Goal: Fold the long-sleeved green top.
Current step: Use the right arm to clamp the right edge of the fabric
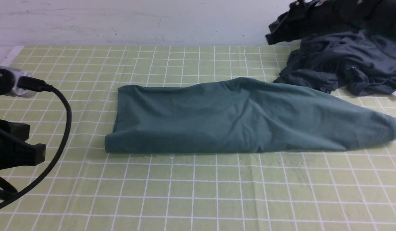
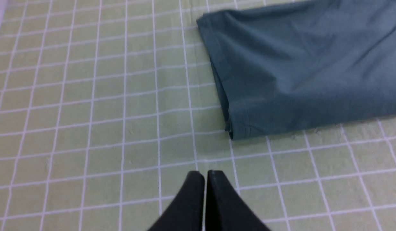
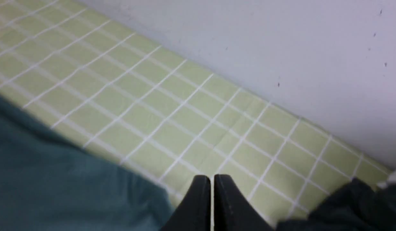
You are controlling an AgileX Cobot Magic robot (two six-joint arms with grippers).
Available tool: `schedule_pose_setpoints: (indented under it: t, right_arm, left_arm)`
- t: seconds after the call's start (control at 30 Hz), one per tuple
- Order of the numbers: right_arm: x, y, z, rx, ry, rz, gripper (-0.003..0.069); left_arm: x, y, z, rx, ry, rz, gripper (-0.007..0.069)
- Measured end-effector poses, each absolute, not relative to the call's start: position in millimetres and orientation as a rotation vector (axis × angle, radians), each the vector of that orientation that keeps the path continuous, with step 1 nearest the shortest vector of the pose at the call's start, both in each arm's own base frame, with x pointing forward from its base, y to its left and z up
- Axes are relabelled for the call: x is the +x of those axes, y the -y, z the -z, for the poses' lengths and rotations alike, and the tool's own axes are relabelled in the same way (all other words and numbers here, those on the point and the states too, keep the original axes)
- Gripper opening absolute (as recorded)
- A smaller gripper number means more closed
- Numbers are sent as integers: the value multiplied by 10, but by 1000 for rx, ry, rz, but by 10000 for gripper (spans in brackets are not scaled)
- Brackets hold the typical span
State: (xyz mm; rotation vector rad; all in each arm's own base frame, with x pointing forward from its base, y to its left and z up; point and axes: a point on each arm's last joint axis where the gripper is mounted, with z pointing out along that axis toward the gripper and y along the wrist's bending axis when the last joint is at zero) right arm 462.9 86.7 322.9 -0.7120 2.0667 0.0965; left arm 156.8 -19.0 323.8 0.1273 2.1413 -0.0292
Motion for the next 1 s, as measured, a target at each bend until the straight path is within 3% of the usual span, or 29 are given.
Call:
schedule_pose_setpoints:
  t: [0.07, 0.13, 0.23, 0.33, 0.43, 0.57, 0.8, 0.9, 1.0]
  right_arm:
    - [4481, -585, -3346, -662, -2199, -70, 15]
    - [4360, -156, -3376, -449, -2385, -29, 18]
    - [4235, 365, -3129, -138, -2619, 12, 23]
    - [4113, 644, -2739, 15, -2779, 19, 40]
    - [4059, 700, -2465, 47, -2829, 15, 88]
    - [4057, 715, -2239, 47, -2780, 56, 224]
    - [4147, 870, -1887, 163, -2788, 245, 509]
    - [4168, 901, -1680, 216, -2830, 274, 553]
    - [4189, 907, -1525, 252, -2857, 270, 547]
  left_arm:
    - [1465, 174, -3318, 122, -2089, 34, 0]
    - [1353, 157, -3395, 119, -2033, 38, 0]
    - [1220, 136, -3474, 115, -1973, 42, 0]
    - [1164, 128, -3481, 115, -1943, 44, 0]
    - [1168, 132, -3409, 119, -1932, 47, 0]
    - [1185, 139, -3347, 120, -1925, 53, 0]
    - [1192, 143, -3342, 120, -1911, 58, 0]
    - [1192, 143, -3342, 120, -1911, 58, 0]
    - [1193, 144, -3343, 120, -1911, 58, 0]
